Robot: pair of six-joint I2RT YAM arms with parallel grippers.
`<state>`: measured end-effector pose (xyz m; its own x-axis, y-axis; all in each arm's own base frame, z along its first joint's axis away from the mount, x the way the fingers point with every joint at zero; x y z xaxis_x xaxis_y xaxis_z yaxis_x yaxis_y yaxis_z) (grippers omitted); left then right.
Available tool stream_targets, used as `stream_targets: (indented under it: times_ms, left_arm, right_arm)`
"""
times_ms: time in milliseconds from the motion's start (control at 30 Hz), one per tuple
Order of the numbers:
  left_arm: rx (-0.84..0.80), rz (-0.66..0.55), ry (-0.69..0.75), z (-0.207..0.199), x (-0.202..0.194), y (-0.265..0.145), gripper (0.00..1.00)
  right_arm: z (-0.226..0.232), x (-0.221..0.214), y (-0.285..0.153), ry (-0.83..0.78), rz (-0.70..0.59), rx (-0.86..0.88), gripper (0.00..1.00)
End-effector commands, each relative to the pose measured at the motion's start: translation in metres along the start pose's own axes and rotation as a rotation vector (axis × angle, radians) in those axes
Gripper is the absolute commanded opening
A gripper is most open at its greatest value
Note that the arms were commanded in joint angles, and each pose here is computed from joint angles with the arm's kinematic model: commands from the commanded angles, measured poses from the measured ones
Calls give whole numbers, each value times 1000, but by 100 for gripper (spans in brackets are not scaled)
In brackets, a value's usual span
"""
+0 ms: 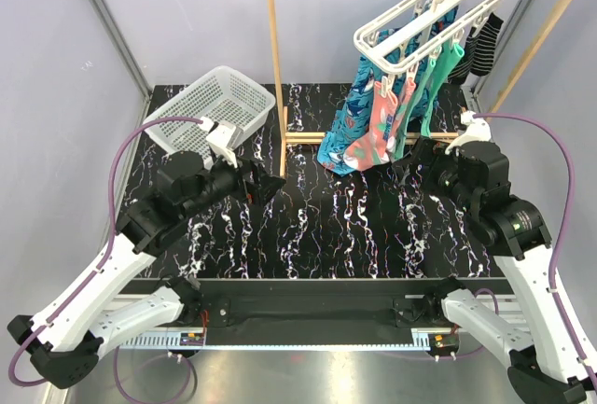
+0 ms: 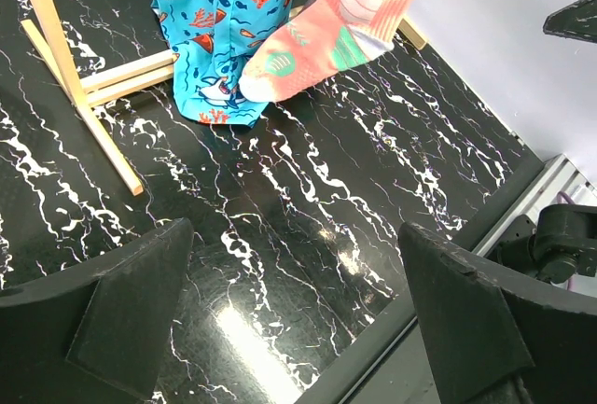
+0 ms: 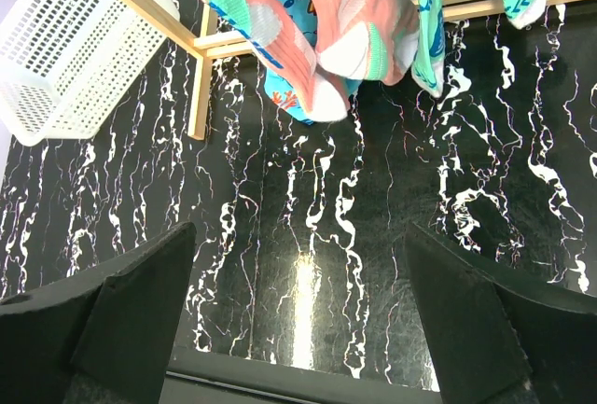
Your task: Remove the socks clipped to the hanger
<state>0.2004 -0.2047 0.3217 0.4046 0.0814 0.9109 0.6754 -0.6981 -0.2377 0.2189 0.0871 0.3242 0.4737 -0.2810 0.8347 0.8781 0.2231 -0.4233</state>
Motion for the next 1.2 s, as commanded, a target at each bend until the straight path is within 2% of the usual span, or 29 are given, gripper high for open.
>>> stream_targets:
  times_ms: [0,333,500,600,633,767,900,1033,1167]
  left_arm:
    - [-54,-88,1,-14,27,-8,99]
    - [-45,-75,-7,-15,34,-2,99]
    - [-49,-85,8,-19,54,22,98]
    - [-83,-104,19,-23,63,54,96]
    - [-110,-149,28,-27,74,64,95]
    - [-141,-149,18,-30,78,122,86]
    - [-193,-179,34,-49,80,165,81]
    - [-217,-221,62,-74,76,203,81]
    - [-176,-217,40,-74,71,234,85]
  right_arm:
    - [3,12,-6,6,-44,6,100]
    - [8,21,-14,38,-99,37,100]
    - [12,35,-28,15,-138,57,100]
    - [10,36,-34,-13,-154,60,100]
    - [10,35,-35,-18,-158,61,100]
    - [15,40,-41,-23,-162,86,98]
    - [21,44,-51,-33,-162,126,97]
    - [20,42,-59,-32,-169,131,96]
    - [21,38,-62,-30,-152,142,96]
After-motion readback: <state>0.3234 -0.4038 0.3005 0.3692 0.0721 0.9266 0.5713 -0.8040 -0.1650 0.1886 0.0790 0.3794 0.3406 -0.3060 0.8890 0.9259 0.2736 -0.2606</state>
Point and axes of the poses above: each gripper's point midway between its finger pads, its own y axis out along the fingers, its own z axis along the line the jaws close on, x = y × z, the point moved 2 cm from there along -y, back along the fingers, and after that the axes turned 1 degree about -y, right-handed, at the moved point
